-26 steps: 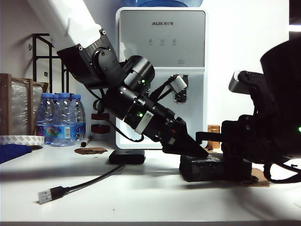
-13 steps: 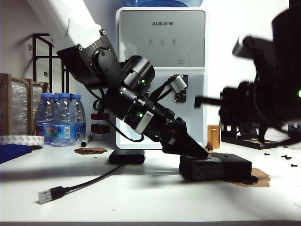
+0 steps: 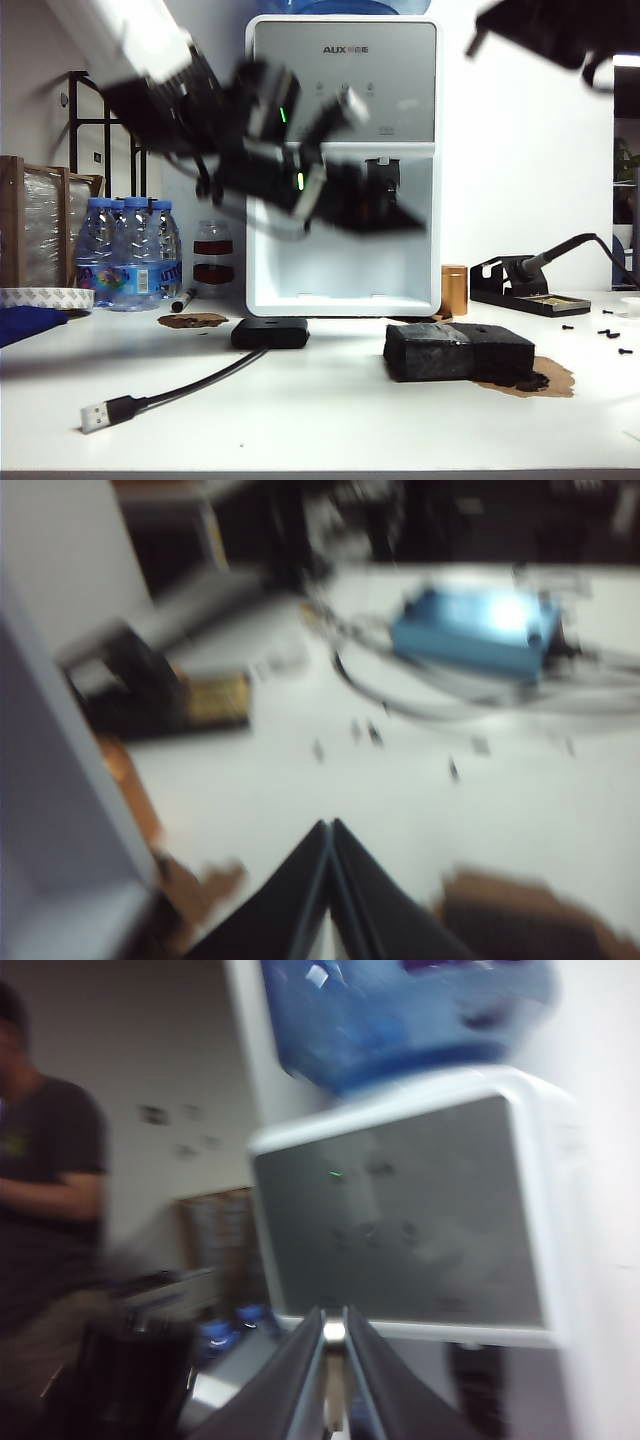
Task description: Take the USB flash drive out of the black sponge and insert it into the slot on top of the black USB adpator box.
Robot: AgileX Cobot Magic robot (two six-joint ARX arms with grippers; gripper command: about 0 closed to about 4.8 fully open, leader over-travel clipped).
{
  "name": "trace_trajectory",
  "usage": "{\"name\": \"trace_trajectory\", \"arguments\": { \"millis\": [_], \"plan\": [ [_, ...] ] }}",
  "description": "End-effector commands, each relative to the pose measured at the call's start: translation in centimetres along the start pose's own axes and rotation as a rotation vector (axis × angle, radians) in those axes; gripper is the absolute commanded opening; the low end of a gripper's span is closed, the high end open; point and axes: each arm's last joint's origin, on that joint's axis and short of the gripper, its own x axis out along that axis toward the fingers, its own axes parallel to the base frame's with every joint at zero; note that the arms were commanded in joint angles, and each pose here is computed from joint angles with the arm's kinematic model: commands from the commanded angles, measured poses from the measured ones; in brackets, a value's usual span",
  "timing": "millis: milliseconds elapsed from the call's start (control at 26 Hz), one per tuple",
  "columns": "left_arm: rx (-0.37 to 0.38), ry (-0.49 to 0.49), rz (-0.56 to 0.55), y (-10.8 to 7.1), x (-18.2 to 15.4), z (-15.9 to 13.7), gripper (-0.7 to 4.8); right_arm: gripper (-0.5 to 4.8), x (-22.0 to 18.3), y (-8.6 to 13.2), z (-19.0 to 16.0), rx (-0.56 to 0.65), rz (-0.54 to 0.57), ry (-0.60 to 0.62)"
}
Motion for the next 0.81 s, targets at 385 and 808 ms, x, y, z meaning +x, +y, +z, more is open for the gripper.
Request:
{"name": "trace_trajectory", "arguments": {
  "millis": [385, 808],
  "plan": [
    [-0.015, -0.103, 0.124, 4.3, -12.2, 8.5, -0.04, -0.04, 4.0, -0.4, 7.8, -0.033, 0.572, 0.296],
    [-0.041, 0.082, 0.117, 7.7, -26.9, 2.9, -0.04, -0.04, 8.7, -1.5, 5.4, -0.015, 0.887, 0.388]
  ]
}}
